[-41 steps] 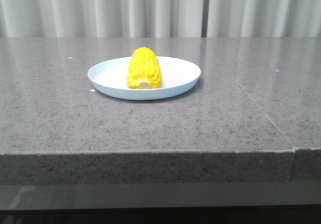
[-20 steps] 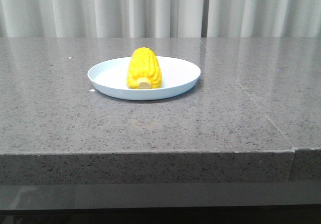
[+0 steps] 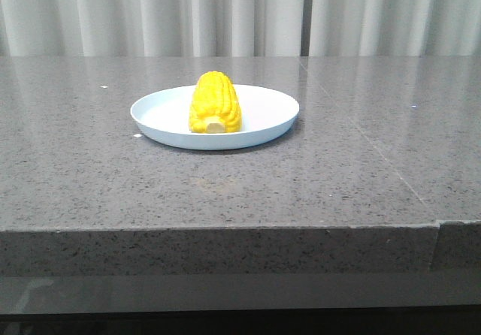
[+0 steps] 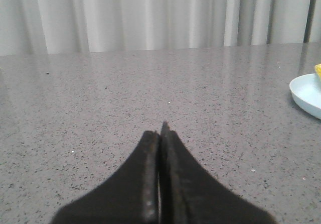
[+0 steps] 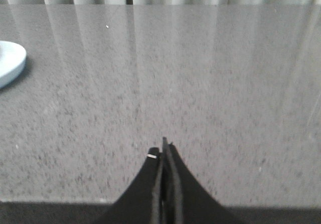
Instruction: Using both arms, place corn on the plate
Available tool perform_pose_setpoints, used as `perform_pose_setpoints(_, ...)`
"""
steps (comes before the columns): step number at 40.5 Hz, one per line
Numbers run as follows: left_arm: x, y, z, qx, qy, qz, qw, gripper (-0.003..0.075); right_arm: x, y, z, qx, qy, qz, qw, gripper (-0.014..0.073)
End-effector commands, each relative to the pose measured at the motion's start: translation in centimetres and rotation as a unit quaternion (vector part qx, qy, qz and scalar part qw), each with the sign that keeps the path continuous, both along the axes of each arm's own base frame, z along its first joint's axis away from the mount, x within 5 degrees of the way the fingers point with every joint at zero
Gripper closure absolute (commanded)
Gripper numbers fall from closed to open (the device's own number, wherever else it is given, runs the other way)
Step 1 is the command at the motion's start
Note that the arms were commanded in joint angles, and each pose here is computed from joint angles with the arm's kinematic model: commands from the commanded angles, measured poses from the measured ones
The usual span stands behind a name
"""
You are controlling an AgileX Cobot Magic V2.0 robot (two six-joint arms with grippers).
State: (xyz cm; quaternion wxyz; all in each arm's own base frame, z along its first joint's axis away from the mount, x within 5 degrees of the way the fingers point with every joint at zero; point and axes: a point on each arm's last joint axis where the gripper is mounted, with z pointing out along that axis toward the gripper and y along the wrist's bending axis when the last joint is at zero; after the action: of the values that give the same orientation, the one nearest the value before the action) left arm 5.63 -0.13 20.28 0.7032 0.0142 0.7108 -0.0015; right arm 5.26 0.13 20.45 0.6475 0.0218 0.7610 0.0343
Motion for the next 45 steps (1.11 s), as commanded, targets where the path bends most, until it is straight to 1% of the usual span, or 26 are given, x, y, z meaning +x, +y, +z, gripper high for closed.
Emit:
perform_pose_setpoints(1,-0.2,0.0,0.7,-0.002,-0.047,0.002,0.999,0.0741,0.0,0.0,0.1,-0.001,-0.050,-0.004,0.999,0.0654)
perform_pose_setpoints(4,-0.2,0.0,0.7,-0.002,-0.047,0.002,0.999,0.0741,0.2,0.0,-0.9,0.000,-0.046,-0.004,0.999,0.0654)
perform_pose_setpoints(6,-0.2,0.0,0.7,-0.002,-0.047,0.002,0.999,0.0741,0.2,0.0,-1.0,0.000,-0.044,-0.004,0.999,0.0654)
perform_pose_setpoints(45,-0.2,0.0,0.7,-0.002,-0.047,0.002,0.999,0.0741,0.2,0.0,-0.9,0.000,-0.043,-0.004,0.999,0.0654)
